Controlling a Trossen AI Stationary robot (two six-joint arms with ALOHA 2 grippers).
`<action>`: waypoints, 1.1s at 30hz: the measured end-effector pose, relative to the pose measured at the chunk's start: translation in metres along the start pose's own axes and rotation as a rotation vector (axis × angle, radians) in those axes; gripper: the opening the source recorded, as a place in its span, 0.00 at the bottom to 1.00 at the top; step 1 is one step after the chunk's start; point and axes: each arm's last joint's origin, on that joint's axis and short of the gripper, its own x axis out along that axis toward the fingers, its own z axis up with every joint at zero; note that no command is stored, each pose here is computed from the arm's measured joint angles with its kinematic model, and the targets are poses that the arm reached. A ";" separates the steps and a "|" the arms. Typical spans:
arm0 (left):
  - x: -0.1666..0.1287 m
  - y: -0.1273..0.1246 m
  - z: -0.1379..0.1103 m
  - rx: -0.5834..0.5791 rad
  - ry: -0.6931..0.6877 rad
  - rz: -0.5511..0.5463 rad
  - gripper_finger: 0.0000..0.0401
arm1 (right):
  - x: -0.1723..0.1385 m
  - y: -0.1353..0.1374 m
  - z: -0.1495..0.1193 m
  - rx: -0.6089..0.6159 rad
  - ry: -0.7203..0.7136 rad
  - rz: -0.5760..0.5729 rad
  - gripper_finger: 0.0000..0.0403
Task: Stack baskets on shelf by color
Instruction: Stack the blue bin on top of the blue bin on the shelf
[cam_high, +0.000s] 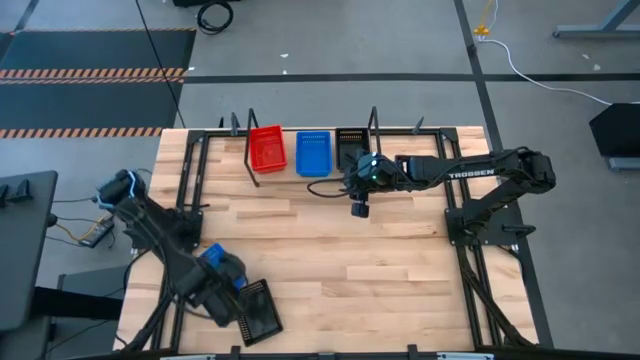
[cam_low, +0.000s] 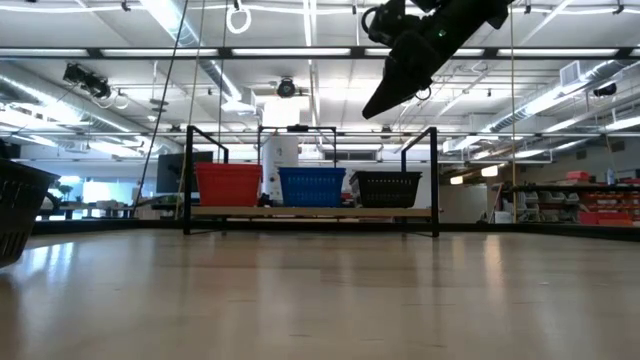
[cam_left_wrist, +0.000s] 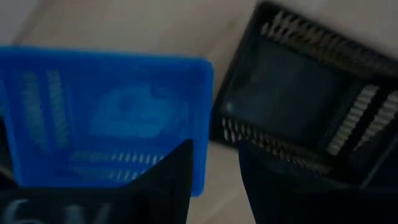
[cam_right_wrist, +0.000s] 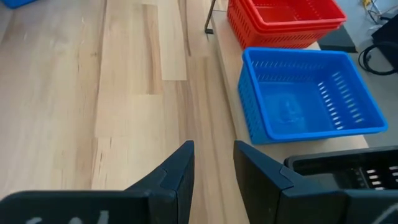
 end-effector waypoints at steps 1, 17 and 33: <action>0.003 -0.001 -0.004 0.010 0.020 0.014 0.34 | 0.000 0.000 0.000 0.003 0.002 0.001 0.29; 0.022 -0.009 -0.030 0.064 0.109 0.082 0.41 | 0.000 0.001 -0.001 0.053 0.015 0.008 0.29; 0.022 -0.012 -0.030 0.062 0.099 0.050 0.42 | -0.001 0.004 -0.001 0.045 0.017 0.013 0.29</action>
